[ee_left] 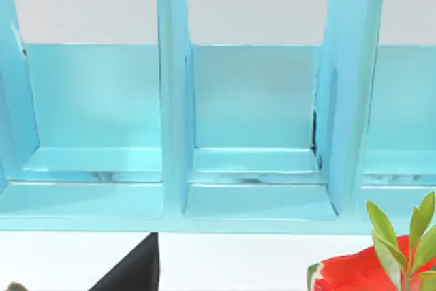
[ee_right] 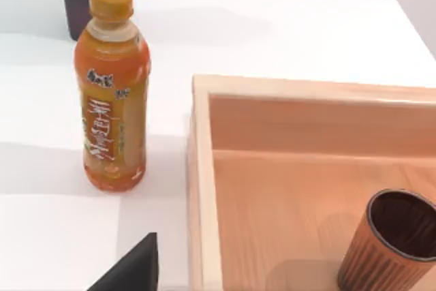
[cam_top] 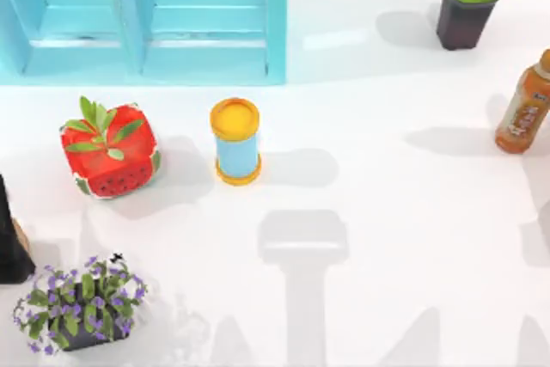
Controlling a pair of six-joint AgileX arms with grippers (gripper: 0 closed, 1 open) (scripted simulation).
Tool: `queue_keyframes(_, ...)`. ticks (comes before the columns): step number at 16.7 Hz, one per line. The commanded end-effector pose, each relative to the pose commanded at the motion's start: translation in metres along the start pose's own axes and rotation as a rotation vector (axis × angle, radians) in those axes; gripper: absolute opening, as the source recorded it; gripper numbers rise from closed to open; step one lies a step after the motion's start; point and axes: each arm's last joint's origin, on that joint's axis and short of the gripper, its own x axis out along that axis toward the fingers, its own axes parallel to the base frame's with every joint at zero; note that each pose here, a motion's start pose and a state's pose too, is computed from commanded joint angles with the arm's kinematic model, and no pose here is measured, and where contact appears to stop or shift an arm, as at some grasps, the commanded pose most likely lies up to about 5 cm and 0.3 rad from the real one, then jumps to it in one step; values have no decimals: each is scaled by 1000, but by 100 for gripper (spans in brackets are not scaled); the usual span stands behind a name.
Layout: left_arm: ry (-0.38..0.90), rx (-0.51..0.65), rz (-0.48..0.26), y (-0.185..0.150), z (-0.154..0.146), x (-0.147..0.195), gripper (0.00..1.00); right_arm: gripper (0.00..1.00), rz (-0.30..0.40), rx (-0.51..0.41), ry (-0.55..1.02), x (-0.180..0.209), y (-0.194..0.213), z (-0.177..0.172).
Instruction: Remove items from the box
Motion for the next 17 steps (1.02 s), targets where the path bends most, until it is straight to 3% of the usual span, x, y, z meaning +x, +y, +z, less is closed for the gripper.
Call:
queue_keyframes(4,0,0,0,0,0,0,100,100,-15,-47,414,29,-23,35)
queue_keyframes(9,0,0,0,0,0,0,100,100,49,-40,879,82,-63,58)
queue_keyframes(13,0,0,0,0,0,0,100,100,120,-11,1102,115,-96,64)
queue_keyframes(17,0,0,0,0,0,0,100,100,161,10,1195,132,-115,64)
